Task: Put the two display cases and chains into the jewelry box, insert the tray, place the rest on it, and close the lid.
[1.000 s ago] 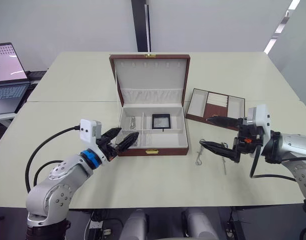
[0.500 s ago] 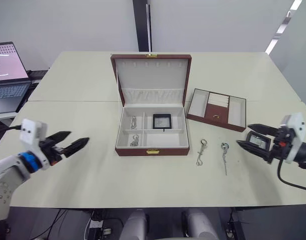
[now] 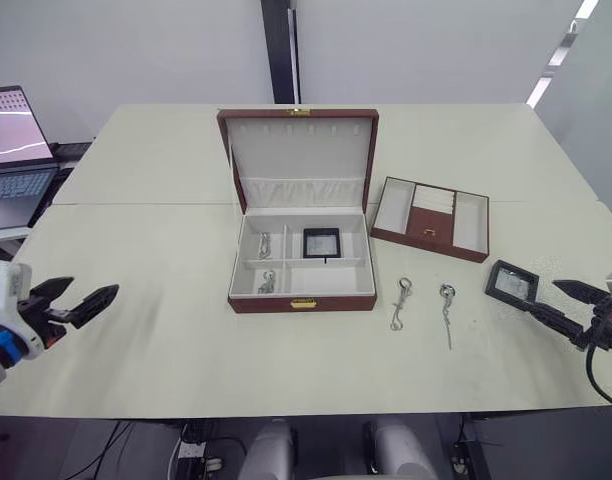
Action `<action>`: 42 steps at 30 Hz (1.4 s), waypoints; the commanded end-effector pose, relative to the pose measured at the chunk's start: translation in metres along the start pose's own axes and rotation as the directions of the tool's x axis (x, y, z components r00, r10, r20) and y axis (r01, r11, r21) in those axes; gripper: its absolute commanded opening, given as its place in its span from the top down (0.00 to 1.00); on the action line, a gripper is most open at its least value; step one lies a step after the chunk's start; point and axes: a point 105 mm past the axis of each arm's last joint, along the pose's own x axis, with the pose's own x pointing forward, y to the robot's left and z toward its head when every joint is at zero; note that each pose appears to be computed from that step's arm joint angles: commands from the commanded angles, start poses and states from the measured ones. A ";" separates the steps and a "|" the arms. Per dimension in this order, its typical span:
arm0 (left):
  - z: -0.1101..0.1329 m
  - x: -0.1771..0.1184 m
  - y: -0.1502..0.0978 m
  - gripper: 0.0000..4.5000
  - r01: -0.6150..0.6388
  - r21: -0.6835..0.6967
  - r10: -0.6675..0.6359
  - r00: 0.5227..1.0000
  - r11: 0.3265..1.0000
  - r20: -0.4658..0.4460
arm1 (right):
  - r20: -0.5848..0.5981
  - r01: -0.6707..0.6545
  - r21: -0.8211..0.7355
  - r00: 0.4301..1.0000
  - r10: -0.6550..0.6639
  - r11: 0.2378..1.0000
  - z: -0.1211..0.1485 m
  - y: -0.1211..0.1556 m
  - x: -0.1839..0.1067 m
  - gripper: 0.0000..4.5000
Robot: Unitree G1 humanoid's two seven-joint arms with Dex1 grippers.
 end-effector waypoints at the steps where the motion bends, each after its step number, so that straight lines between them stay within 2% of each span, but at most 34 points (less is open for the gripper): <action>1: 0.011 -0.009 0.009 0.01 -0.041 0.033 0.040 0.999 0.999 0.033 | 0.014 0.028 -0.049 1.000 -0.028 0.998 0.007 -0.010 -0.007 0.00; 10: -0.002 -0.013 0.004 0.01 -0.045 0.025 0.045 0.999 0.999 0.003 | 0.007 0.040 -0.057 0.999 -0.039 0.998 0.004 -0.015 -0.007 0.00; 21: 0.001 -0.011 0.001 0.01 -0.035 0.026 0.035 0.999 0.999 0.010 | 0.005 0.035 -0.069 0.999 -0.034 0.997 0.006 -0.016 -0.006 0.00; 26: 0.006 -0.006 -0.012 0.01 0.022 0.027 -0.023 0.999 0.999 0.027 | 0.005 0.019 -0.084 1.000 -0.018 0.996 0.011 -0.014 -0.006 0.00; 31: 0.022 0.005 -0.044 0.01 0.155 0.052 -0.159 0.985 0.986 0.065 | 0.021 -0.057 -0.136 0.998 0.060 0.989 0.031 -0.003 -0.001 0.00; 35: 0.039 0.019 -0.091 0.01 0.328 0.112 -0.339 0.937 0.938 0.088 | -0.026 -0.202 -0.187 0.979 0.201 0.961 0.050 0.018 0.008 0.00; 37: 0.044 0.023 -0.104 0.01 0.375 0.122 -0.387 0.917 0.919 0.095 | -0.048 -0.246 -0.193 0.969 0.241 0.950 0.054 0.025 0.011 0.00; 39: 0.048 0.025 -0.136 0.01 0.490 0.160 -0.506 0.859 0.857 0.083 | -0.086 -0.317 -0.200 0.948 0.305 0.927 0.058 0.039 0.018 0.00; 42: 0.051 0.025 -0.170 0.01 0.602 0.193 -0.622 0.780 0.775 0.070 | -0.139 -0.372 -0.209 0.927 0.348 0.905 0.061 0.050 0.025 0.00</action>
